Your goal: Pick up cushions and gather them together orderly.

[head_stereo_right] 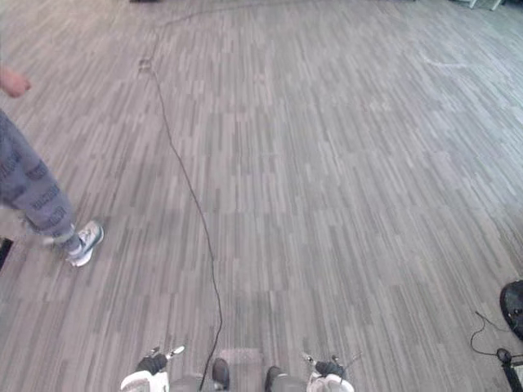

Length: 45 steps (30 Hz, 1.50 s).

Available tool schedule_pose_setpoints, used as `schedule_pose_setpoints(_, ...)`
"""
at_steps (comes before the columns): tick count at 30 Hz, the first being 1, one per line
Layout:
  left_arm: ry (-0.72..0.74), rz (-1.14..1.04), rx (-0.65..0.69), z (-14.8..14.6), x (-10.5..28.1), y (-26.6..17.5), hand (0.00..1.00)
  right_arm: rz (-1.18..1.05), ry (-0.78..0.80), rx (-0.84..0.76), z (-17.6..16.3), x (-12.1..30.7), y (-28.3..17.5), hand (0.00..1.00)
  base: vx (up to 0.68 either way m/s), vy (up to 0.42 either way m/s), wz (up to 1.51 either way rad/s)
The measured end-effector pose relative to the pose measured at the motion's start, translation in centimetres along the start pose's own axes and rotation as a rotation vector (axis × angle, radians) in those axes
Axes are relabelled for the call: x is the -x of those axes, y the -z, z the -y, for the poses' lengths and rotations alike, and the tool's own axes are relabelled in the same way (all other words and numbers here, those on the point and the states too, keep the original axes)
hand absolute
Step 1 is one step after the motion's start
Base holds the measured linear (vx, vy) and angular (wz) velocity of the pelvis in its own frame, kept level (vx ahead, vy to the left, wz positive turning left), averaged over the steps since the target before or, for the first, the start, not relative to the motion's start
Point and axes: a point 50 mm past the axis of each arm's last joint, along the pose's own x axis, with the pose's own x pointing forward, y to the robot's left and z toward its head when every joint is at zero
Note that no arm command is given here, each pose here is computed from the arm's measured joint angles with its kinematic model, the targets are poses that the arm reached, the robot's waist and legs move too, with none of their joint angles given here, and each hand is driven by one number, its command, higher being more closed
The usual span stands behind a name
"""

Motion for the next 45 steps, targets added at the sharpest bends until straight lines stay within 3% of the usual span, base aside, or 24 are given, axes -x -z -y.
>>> schedule_pose_setpoints(10,0.011,0.100,0.057,0.5,0.0,-2.0,0.00,0.031,-0.007,0.034,-0.7,-0.1,-1.0,0.00,0.36,0.166,-0.19)
schedule_pose_setpoints(13,-0.015,0.109,0.059,-0.2,-0.2,-2.6,0.00,0.002,-0.057,0.005,-2.7,0.5,0.0,0.00,0.66,0.347,-0.43)
schedule_pose_setpoints(17,-0.007,0.079,-0.026,-0.1,-0.2,-2.0,0.00,0.011,-0.063,0.012,-2.6,0.5,0.0,0.00,0.48,0.222,-0.48)
schedule_pose_setpoints(31,0.092,-0.018,-0.024,4.1,0.2,0.0,0.00,0.150,-0.019,0.009,-0.4,-0.4,-4.3,0.00,0.53,-0.110,0.27)
schedule_pose_setpoints(40,0.047,0.118,0.059,2.7,-0.1,-3.1,0.00,0.073,-0.028,0.036,-1.0,-0.3,-2.3,0.00,0.53,-0.143,0.02)
schedule_pose_setpoints(45,0.013,0.109,0.064,1.4,-0.1,-2.5,0.00,0.049,-0.059,0.048,-2.5,0.1,-1.5,0.00,0.62,0.168,-0.55)
